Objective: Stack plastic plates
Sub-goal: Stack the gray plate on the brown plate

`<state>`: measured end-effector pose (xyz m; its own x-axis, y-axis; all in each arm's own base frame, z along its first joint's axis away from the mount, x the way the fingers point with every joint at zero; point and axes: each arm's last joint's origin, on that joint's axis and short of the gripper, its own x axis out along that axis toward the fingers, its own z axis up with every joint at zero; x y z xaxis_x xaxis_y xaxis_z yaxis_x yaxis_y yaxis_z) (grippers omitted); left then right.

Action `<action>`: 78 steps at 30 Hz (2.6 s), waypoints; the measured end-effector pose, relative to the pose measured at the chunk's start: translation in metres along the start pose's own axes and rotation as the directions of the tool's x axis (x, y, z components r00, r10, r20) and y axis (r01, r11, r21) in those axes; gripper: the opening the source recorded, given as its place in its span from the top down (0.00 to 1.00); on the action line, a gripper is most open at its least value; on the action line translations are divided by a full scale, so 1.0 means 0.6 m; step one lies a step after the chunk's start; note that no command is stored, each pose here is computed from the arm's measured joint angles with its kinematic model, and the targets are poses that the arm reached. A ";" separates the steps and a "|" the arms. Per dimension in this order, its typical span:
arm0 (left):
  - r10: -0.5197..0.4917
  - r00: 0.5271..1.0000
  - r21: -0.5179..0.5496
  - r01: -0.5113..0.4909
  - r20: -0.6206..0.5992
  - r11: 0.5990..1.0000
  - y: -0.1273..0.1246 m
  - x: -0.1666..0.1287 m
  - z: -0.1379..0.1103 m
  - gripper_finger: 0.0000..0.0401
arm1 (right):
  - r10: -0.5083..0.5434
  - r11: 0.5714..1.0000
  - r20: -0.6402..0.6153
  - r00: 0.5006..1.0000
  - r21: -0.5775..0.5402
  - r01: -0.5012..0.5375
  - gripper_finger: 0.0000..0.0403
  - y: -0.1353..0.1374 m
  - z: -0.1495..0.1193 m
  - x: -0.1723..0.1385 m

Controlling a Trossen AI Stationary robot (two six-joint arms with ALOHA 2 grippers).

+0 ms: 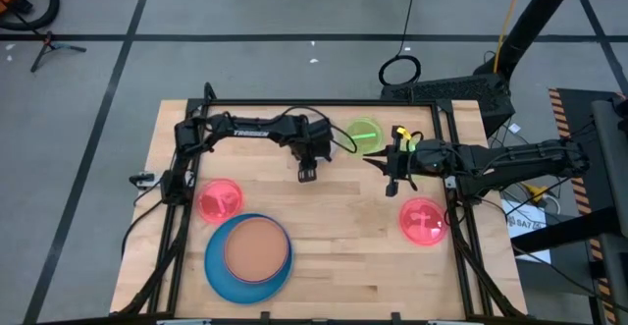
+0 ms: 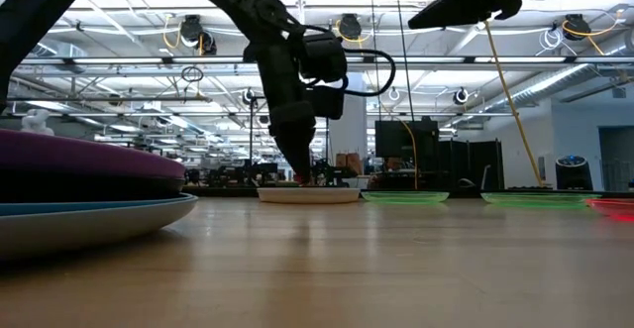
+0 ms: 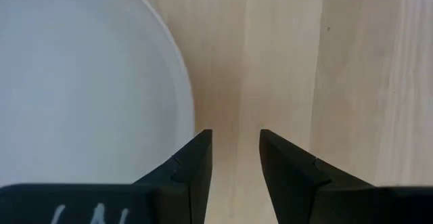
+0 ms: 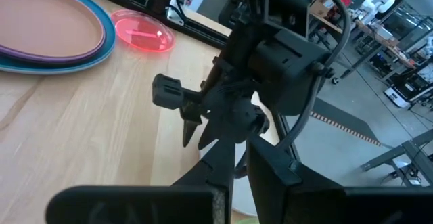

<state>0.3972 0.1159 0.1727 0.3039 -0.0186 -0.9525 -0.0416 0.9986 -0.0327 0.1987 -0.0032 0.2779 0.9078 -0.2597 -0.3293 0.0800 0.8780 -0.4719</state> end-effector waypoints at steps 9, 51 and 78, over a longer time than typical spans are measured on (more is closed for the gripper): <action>0.085 0.996 0.003 -0.085 -0.013 0.996 0.006 0.001 -0.002 0.68 | 0.036 0.999 -0.085 0.996 0.000 -0.036 0.92 0.006 -0.014 -0.001; 0.191 0.981 -0.007 -0.191 -0.037 0.982 -0.012 0.068 0.008 0.69 | -0.104 0.983 -0.229 0.968 0.124 0.135 0.92 -0.008 -0.035 -0.043; 0.239 0.971 0.001 -0.239 0.018 0.971 -0.151 -0.110 -0.003 0.97 | -0.106 0.982 -0.221 0.969 0.128 0.136 0.92 -0.008 -0.034 -0.042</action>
<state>0.3791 0.0268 0.2379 0.3022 0.2218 -0.9271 -0.1125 0.9741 0.1963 0.1670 -0.0089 0.2720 0.7806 -0.4335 -0.4503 0.2550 0.8786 -0.4038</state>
